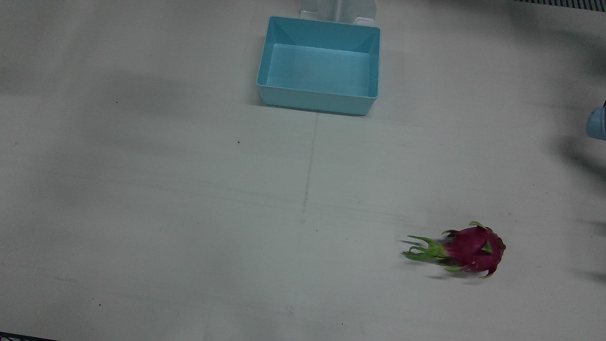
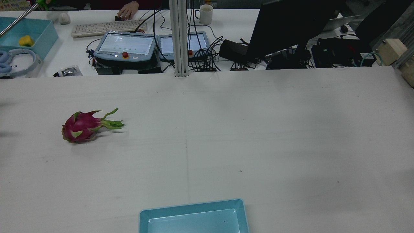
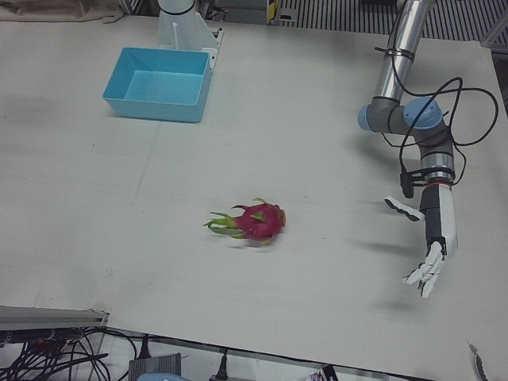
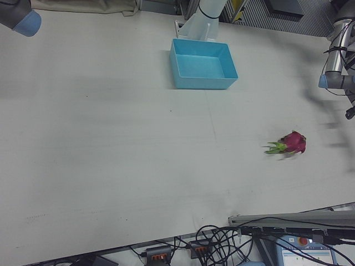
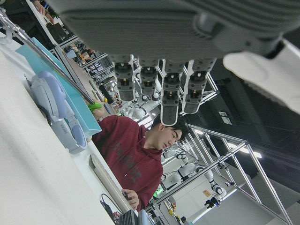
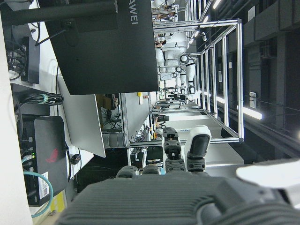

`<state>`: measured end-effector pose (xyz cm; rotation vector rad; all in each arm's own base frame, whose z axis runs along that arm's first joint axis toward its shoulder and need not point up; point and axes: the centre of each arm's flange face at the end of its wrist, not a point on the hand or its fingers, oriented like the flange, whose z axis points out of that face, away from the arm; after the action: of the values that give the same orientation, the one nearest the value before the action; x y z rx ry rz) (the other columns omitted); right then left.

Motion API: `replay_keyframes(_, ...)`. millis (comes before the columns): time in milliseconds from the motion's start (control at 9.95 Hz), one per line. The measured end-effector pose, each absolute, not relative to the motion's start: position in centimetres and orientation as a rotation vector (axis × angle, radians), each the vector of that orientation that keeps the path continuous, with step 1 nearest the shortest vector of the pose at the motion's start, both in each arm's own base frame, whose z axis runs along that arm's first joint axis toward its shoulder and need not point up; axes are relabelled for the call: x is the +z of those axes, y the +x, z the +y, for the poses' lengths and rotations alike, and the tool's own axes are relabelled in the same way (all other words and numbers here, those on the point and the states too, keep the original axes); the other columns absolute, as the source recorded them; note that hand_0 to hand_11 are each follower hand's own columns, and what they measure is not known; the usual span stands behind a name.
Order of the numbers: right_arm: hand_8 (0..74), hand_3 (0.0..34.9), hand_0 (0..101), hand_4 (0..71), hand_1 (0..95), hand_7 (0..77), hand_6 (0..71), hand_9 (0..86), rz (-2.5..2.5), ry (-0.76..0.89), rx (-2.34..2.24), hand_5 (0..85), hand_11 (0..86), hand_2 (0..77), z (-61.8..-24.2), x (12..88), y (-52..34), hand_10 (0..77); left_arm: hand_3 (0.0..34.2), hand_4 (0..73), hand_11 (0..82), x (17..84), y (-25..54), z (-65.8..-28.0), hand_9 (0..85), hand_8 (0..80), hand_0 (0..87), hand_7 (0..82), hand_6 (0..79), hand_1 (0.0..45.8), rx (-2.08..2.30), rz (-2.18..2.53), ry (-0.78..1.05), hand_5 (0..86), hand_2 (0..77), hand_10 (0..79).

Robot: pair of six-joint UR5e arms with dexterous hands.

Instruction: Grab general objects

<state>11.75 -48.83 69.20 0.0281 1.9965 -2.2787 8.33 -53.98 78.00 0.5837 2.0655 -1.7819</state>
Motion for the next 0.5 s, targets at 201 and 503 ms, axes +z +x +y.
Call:
replay_keyframes(201, 0.0, 0.0, 0, 0.0, 5.4, 0.0, 0.0, 1.1, 1.997, 0.028, -2.279, 73.6, 1.1, 1.6, -48.84, 69.19, 11.75, 0.0, 0.0, 15.8, 16.9, 78.0, 8.32, -53.98, 8.7, 17.5, 37.2, 27.3, 26.2, 0.0, -1.782, 2.065, 0.584, 13.6, 1.6, 14.7)
replay_keyframes(503, 0.0, 0.0, 0, 0.0, 5.4, 0.0, 0.0, 1.1, 1.997, 0.027, -2.279, 73.6, 0.5, 1.6, -48.83, 69.19, 11.78, 0.0, 0.0, 15.3, 16.9, 78.05, 8.29, -53.92, 8.7, 17.5, 37.2, 27.3, 25.6, 0.0, -1.782, 2.066, 0.583, 13.6, 1.6, 14.7)
